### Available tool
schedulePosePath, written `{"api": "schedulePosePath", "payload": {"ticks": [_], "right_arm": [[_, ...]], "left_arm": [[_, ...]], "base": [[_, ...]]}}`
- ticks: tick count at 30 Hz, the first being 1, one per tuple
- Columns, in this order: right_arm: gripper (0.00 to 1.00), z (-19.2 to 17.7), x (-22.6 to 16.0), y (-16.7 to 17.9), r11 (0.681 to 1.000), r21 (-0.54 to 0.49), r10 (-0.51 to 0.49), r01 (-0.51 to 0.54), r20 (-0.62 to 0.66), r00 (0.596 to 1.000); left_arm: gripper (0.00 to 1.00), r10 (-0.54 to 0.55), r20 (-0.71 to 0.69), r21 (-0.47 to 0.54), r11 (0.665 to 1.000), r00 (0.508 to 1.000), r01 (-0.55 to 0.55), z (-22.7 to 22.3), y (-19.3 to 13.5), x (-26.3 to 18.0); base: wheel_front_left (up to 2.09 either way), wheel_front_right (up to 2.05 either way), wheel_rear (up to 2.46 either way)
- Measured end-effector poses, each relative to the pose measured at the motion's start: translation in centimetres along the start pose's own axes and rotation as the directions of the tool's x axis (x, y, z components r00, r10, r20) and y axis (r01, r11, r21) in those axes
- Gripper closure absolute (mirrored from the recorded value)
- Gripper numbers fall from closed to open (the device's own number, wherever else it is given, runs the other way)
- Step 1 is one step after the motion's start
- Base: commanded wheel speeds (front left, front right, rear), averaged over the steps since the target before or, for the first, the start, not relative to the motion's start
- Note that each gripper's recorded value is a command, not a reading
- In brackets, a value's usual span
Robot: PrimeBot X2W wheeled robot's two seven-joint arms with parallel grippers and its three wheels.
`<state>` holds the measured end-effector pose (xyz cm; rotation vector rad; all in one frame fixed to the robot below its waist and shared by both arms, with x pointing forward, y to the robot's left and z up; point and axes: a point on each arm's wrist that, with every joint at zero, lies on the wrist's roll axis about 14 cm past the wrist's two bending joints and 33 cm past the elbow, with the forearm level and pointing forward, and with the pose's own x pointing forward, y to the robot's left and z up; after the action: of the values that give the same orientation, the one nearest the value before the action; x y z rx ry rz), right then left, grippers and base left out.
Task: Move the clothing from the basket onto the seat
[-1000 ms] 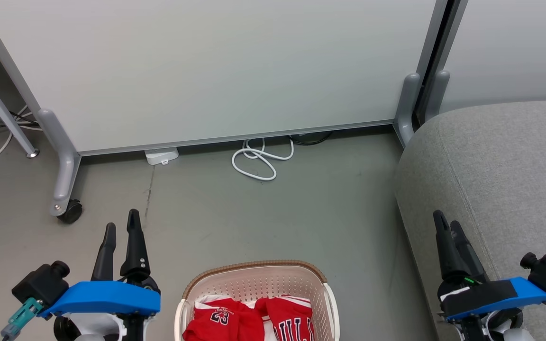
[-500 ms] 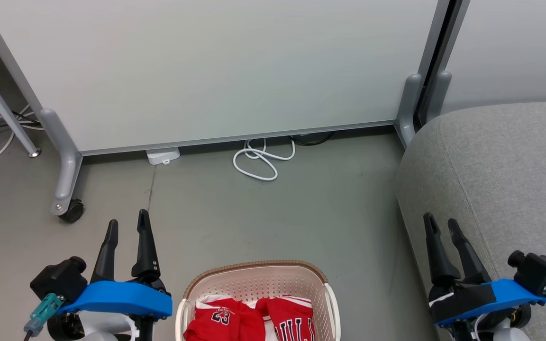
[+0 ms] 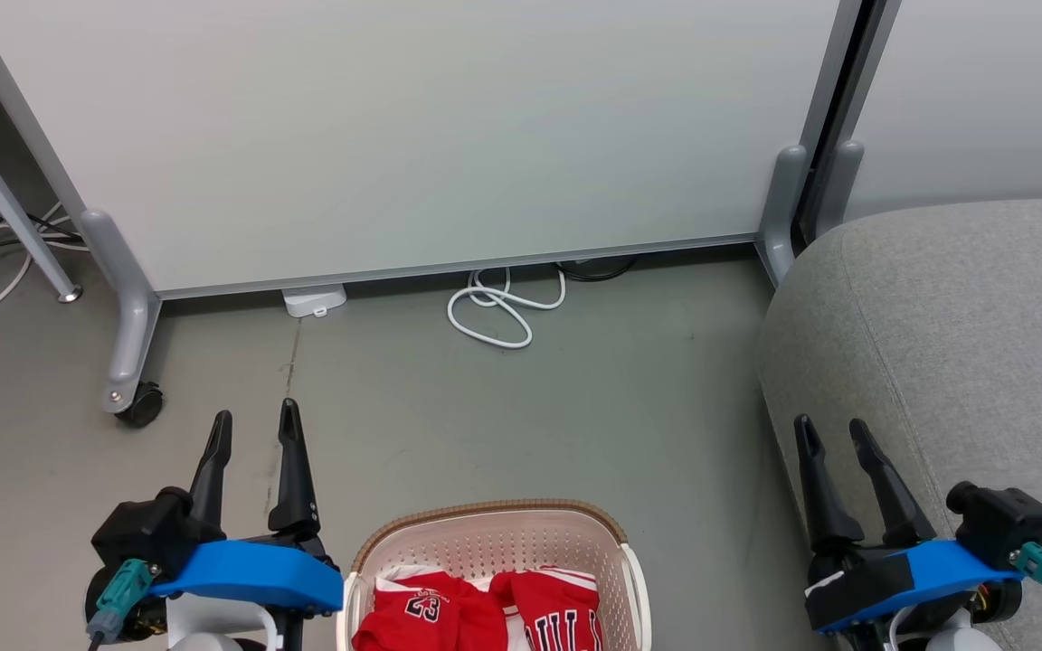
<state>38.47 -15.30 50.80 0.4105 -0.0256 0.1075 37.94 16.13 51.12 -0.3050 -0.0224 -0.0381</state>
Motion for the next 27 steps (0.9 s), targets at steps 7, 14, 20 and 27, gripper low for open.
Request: {"api": "schedulePosePath", "payload": {"ticks": [7,14,20,27], "right_arm": [[0.00,-0.1,-0.1,0.3,0.997,-0.070,0.015,-0.015,0.000,1.000],[0.00,-0.2,-0.1,0.5,0.991,-0.130,0.029,-0.029,0.000,1.000],[0.00,-0.3,-0.2,0.7,0.983,-0.179,0.041,-0.041,-0.001,0.999],[0.00,-0.4,-0.2,0.9,0.971,-0.231,0.056,-0.055,-0.004,0.998]], "left_arm": [[0.00,-0.021,0.013,0.064,0.998,1.000,0.020,0.1,-0.6,-0.1],[0.00,-0.044,0.025,0.122,0.992,0.999,0.041,0.2,-1.1,-0.1],[0.00,-0.062,0.033,0.168,0.984,0.998,0.055,0.3,-1.4,-0.2],[0.00,-0.075,0.042,0.217,0.974,0.996,0.064,0.4,-1.6,-0.3]], "base": [[0.00,0.00,0.00],[0.00,0.00,0.00],[0.00,0.00,0.00],[0.00,0.00,0.00]]}}
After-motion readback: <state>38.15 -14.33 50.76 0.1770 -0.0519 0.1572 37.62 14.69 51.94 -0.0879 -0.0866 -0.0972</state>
